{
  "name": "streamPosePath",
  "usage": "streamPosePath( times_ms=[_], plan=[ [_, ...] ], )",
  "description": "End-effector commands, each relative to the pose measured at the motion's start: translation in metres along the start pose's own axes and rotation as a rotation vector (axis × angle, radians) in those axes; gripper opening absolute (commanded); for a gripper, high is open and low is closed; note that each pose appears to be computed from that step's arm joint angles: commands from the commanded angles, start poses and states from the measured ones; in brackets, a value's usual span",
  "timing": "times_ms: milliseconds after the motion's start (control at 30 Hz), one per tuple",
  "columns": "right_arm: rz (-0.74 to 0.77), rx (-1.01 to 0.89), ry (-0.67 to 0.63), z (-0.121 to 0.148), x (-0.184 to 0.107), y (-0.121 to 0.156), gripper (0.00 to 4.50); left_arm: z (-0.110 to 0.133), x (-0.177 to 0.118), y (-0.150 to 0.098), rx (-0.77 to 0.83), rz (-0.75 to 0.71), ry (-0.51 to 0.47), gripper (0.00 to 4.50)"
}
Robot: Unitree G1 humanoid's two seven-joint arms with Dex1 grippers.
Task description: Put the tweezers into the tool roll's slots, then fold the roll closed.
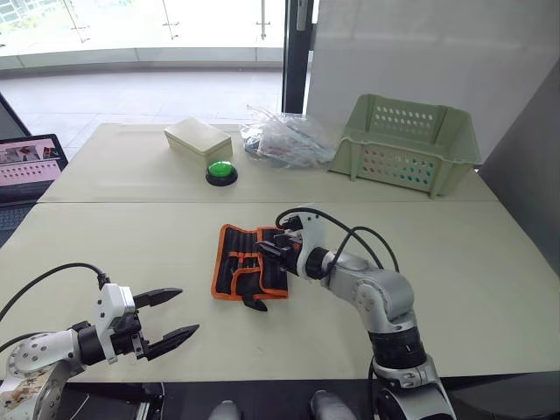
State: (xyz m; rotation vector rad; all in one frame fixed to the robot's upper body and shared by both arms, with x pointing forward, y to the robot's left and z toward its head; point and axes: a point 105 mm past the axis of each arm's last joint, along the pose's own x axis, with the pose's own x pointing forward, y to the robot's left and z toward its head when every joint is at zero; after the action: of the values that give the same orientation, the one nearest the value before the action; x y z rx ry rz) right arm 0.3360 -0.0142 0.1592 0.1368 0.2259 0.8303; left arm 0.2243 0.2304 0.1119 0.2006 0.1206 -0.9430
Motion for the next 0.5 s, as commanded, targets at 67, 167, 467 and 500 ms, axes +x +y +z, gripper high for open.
streamPosePath(
  times_ms=[67, 167, 467, 500],
  plan=[
    [0.168, -0.144, -0.117, 0.011, -0.016, 0.006, 2.91, 0.008, 0.002, 0.005, -0.020, 0.019, -0.032, 4.50],
    [0.170, -0.174, -0.103, -0.005, -0.013, -0.005, 2.07, 0.011, 0.007, 0.009, -0.047, 0.041, -0.051, 4.50],
    [0.180, -0.288, -0.063, -0.032, 0.006, -0.021, 0.03, 0.017, 0.027, 0.036, -0.251, 0.188, -0.149, 4.50],
    [0.175, -0.297, -0.056, -0.035, 0.007, -0.023, 0.03, 0.017, 0.030, 0.039, -0.267, 0.206, -0.154, 4.50]
  ],
)
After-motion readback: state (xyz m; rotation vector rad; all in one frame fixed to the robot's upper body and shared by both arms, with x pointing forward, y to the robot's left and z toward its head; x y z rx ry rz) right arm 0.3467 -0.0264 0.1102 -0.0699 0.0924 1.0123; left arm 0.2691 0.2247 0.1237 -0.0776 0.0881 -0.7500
